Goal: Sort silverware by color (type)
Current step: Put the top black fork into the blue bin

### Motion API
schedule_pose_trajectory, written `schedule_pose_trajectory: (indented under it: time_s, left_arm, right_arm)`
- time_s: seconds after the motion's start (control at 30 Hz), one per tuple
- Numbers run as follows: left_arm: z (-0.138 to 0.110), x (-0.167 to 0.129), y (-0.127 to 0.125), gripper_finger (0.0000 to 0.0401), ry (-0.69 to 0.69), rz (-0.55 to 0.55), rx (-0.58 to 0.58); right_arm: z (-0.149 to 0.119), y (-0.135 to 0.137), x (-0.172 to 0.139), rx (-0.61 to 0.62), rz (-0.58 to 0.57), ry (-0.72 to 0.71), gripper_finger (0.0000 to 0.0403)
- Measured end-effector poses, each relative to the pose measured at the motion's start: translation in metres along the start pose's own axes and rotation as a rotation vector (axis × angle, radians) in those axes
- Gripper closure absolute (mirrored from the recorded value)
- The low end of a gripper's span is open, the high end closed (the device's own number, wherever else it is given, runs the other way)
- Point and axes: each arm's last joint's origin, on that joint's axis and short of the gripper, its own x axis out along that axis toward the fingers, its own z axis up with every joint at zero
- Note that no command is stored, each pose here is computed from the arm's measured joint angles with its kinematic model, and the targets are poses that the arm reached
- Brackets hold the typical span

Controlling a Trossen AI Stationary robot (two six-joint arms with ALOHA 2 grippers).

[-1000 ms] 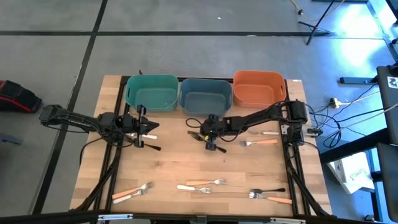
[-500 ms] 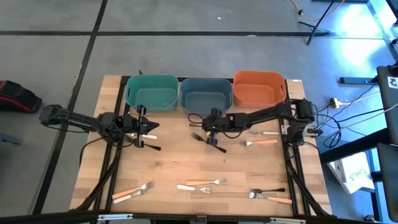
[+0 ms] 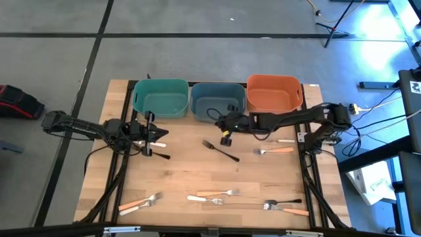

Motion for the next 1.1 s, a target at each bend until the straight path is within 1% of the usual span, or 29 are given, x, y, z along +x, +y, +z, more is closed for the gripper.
schedule_pose_trajectory:
  time_s: [0.1,0.23,0.43,0.6,0.73,0.9,1.1]
  left_arm:
    - [0.0,0.0,0.0,0.0393,0.0,0.0,0.0]
    - [0.0,0.0,0.0,0.0393,0.0,0.0,0.0]
    - [0.0,0.0,0.0,0.0393,0.0,0.0,0.001]
    - [0.0,0.0,0.0,0.0393,0.0,0.001,0.001]
    - [0.0,0.0,0.0,0.0393,0.0,0.0,0.001]
    - [0.0,0.0,0.0,0.0393,0.0,0.003,0.001]
    - [0.0,0.0,0.0,0.0393,0.0,0.005,0.002]
  right_arm:
    - [0.004,-0.012,-0.004,0.022,-0.025,-0.033,0.0399]
    - [0.005,-0.032,-0.001,0.064,-0.072,-0.057,0.0398]
    - [0.0,-0.064,0.004,0.103,-0.087,-0.061,0.0398]
    - [0.0,-0.084,0.008,0.146,-0.09,-0.119,0.0398]
    - [-0.001,-0.093,0.012,0.162,-0.083,-0.137,0.0398]
    - [-0.012,-0.097,0.025,0.171,-0.083,-0.077,0.0398]
    - [-0.025,-0.093,0.044,0.167,-0.079,-0.016,0.0397]
